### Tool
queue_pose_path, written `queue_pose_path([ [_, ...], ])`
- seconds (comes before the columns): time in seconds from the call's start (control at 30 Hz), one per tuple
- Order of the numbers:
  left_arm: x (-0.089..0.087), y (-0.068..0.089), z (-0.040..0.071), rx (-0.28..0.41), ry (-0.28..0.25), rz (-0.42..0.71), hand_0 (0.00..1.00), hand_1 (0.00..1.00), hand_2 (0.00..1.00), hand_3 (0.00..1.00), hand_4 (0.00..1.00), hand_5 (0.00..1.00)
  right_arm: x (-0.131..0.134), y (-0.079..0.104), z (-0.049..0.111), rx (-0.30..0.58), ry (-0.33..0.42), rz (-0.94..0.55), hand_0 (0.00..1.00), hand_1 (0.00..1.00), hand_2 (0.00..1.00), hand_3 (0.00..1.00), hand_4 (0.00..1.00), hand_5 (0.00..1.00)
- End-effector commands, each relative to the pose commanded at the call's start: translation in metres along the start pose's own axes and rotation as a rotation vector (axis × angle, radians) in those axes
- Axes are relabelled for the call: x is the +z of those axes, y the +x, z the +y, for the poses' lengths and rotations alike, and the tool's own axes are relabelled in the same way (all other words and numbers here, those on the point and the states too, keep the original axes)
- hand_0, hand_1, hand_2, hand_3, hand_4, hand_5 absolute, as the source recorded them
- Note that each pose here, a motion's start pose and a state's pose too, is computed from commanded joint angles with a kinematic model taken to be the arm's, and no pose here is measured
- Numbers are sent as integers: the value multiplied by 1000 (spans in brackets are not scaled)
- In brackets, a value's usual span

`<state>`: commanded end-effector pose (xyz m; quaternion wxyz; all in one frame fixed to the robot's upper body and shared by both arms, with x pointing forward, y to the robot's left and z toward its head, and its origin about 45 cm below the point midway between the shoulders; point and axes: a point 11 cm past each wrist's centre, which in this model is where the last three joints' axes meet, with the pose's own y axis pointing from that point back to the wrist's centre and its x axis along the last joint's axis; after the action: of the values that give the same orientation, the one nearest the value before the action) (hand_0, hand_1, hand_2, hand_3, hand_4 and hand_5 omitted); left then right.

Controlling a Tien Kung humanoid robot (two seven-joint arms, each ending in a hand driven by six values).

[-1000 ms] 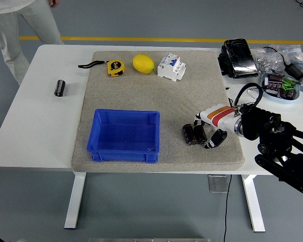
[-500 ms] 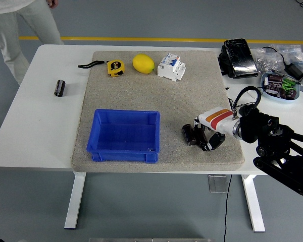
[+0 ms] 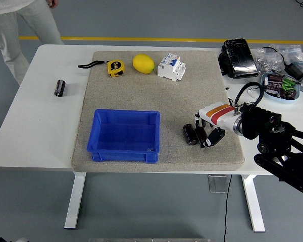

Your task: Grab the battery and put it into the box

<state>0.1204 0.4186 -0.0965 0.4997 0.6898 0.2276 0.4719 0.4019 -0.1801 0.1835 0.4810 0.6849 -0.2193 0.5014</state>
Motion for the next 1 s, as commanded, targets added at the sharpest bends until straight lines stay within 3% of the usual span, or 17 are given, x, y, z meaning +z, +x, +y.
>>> queue_pose_path([
  [0.37,-1,1,0,-2,4,-2,754,748,803,630,630,522,-31,31,3,85,76,10,344,408,490,511,963,356],
  [0.63,-1,0,0,-4,5,-4,754,748,802,630,630,524,-96,55,-4,148,222,22,342,416,492,513,941,349],
  [0.9,0,1,0,-6,2,0,754,748,801,628,630,524,-148,68,-11,226,337,37,341,424,500,522,933,339],
  [0.93,1,1,0,-5,2,0,754,746,800,628,630,524,-153,69,-11,235,346,38,426,539,646,588,959,352],
  [1.0,1,2,0,-4,0,3,754,746,800,628,630,524,-158,70,-13,240,355,40,426,539,646,588,959,352],
])
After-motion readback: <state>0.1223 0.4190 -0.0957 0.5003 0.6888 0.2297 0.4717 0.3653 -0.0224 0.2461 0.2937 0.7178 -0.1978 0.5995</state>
